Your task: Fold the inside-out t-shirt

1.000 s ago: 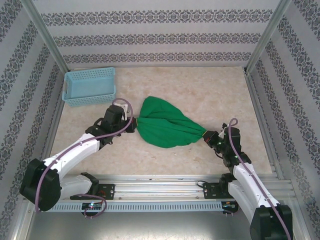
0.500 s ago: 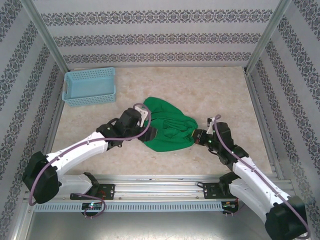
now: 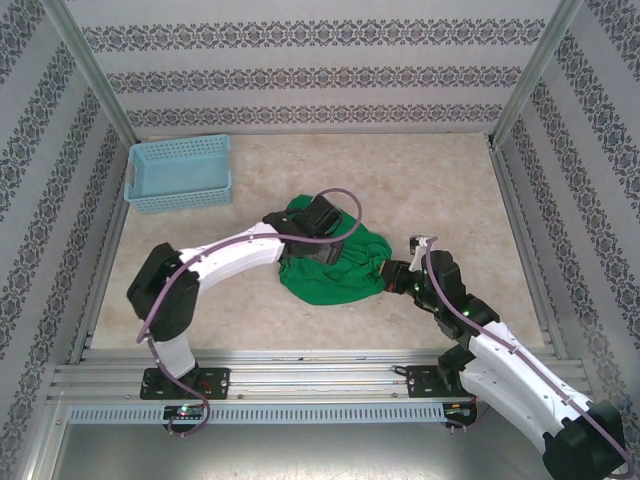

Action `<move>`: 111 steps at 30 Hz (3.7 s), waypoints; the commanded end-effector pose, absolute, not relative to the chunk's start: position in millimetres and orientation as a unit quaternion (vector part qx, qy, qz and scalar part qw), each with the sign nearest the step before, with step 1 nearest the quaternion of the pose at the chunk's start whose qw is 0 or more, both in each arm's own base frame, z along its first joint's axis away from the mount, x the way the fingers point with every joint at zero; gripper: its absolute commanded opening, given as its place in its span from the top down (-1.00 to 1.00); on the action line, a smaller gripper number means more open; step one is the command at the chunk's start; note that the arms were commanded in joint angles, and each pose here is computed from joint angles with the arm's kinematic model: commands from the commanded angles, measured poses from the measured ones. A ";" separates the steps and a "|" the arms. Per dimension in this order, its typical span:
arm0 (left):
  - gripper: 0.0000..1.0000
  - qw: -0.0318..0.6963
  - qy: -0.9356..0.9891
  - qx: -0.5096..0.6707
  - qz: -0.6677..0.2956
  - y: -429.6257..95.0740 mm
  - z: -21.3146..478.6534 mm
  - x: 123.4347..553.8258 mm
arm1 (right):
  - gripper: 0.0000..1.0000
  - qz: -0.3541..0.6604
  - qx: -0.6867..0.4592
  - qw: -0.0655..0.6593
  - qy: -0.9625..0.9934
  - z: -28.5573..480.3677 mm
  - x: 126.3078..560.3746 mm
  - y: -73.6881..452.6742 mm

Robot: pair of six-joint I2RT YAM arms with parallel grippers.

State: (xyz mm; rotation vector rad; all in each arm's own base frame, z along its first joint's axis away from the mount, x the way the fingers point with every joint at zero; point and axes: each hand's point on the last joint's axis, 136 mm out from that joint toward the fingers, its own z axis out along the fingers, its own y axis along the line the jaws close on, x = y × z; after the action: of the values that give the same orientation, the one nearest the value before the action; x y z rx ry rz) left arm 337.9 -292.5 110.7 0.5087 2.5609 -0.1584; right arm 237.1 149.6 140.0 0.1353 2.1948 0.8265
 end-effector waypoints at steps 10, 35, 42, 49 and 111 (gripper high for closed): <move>-0.02 0.235 0.947 0.201 0.085 -269.9 90.6 361.1 | 1.00 0.276 0.055 0.415 0.865 143.5 238.1 133.2; 1.00 0.416 0.880 0.139 -0.183 -271.5 221.2 315.2 | 0.20 0.243 0.111 0.357 0.895 143.8 280.6 108.1; 1.00 0.407 0.882 0.135 -0.198 -276.8 210.9 313.9 | -0.12 0.250 0.080 0.377 0.888 168.1 251.2 131.4; 1.00 0.412 0.879 0.127 -0.205 -273.1 213.4 310.3 | -0.12 0.299 0.090 0.340 0.887 146.3 245.0 193.9; -0.36 0.451 0.833 0.138 -0.290 -258.6 231.8 301.0 | 1.00 0.336 -0.013 0.333 0.881 219.6 315.3 267.6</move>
State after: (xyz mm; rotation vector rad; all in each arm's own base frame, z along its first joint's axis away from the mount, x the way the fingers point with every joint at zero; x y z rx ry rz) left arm 302.1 -240.1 217.9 0.2968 2.1801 -0.5760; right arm 305.9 252.1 212.8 -0.0286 2.3203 0.8111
